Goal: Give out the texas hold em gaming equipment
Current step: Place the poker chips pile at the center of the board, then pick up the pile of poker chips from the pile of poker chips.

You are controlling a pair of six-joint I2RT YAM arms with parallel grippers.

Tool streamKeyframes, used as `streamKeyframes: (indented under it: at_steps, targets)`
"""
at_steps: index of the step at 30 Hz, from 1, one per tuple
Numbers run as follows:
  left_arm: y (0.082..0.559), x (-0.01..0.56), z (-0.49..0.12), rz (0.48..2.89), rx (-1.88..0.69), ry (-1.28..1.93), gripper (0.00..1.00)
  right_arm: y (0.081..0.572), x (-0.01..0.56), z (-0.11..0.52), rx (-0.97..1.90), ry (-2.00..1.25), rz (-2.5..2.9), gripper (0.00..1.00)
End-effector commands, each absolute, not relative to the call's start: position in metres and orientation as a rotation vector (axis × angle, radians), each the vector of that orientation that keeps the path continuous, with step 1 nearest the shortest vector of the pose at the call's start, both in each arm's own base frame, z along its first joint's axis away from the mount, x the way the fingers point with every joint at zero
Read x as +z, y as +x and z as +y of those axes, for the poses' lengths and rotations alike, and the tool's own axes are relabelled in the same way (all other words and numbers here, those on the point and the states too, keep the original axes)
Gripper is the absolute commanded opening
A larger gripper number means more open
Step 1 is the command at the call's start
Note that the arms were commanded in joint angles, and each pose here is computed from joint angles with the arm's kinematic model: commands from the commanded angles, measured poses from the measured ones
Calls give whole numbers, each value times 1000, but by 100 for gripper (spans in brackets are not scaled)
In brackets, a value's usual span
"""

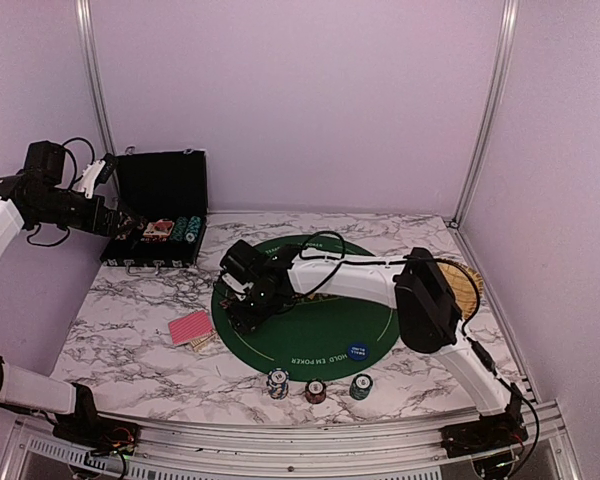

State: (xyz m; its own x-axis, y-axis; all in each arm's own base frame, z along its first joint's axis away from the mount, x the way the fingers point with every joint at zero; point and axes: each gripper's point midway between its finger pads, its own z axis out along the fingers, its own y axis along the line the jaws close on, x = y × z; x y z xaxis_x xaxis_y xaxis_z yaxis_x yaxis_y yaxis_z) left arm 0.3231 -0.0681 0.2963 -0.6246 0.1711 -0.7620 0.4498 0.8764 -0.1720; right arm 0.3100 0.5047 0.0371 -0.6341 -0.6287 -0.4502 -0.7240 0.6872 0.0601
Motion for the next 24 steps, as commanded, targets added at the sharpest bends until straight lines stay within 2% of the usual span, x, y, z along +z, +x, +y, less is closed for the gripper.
streamKeyframes:
  at_steps: [1,8,11,17,24]
  targets:
    - [319,293,-70,2253,-472,456,99,315,117,498,392,-979,2406,76]
    - [319,293,-70,2254,-471,457,99,260,135,464,423,-1072,2432,93]
    - [319,293,-71,2251,-474,459,99,227,132,454,420,-1145,2442,98]
    - [320,294,-71,2252,-481,452,99,182,113,441,355,-1266,2490,99]
    - [318,298,-70,2245,-471,449,99,170,92,439,318,-1303,2505,99]
